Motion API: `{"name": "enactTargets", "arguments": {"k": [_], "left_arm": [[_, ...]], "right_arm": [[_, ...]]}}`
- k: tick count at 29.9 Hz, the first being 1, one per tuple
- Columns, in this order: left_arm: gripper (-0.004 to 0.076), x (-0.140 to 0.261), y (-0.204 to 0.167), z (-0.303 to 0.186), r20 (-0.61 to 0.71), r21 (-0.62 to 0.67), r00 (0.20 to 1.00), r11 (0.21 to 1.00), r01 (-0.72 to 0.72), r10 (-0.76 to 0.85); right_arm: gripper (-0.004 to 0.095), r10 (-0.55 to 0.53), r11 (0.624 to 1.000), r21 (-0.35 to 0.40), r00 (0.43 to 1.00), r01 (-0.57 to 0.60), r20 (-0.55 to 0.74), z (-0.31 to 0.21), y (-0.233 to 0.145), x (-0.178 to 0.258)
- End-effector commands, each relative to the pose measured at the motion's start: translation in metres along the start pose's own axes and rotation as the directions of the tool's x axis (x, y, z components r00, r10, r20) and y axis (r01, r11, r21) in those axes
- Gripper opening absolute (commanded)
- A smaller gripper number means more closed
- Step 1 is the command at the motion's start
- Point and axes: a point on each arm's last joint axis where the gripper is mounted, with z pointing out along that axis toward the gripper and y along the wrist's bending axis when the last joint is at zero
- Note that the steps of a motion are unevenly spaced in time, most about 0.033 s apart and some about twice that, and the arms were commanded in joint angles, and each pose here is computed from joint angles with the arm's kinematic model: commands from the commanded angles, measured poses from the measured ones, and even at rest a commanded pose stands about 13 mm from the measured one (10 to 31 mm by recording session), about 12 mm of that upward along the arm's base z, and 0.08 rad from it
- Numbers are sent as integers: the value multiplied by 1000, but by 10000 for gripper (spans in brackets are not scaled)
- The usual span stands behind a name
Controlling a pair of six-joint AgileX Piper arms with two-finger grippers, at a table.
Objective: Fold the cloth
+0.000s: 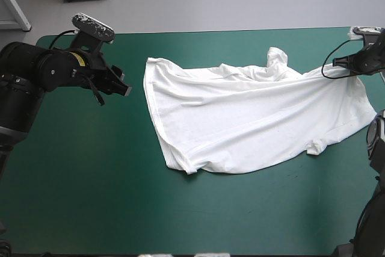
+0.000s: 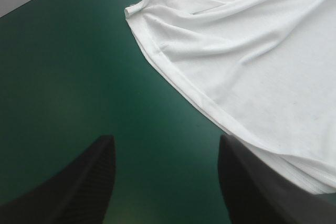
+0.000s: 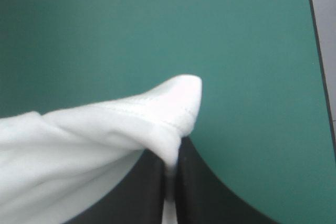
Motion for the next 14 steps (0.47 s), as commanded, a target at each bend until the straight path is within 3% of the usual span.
{"name": "enactTargets", "arguments": {"k": [1,4,7,9,14], "left_arm": [[423,-6,1,-20,106,-20,994,1000,8,-6],[423,-8,1,-20,121,-22,993,1000,10,-8],[423,-8,1,-20,126,-22,992,1000,13,-10],[423,-8,1,-20,126,-24,992,1000,15,-11],[423,-8,2,-20,131,-31,991,999,13,-9]], "right_arm": [[-17,-24,1000,18,990,22,141,-37,-9,-18],[-10,-34,999,-15,988,37,149,-40,-10,-17],[86,-40,996,-70,988,51,151,-49,-10,-16],[228,-47,991,-114,986,66,162,-60,-7,-17],[643,-48,989,-130,979,75,200,-103,-2,-18]]}}
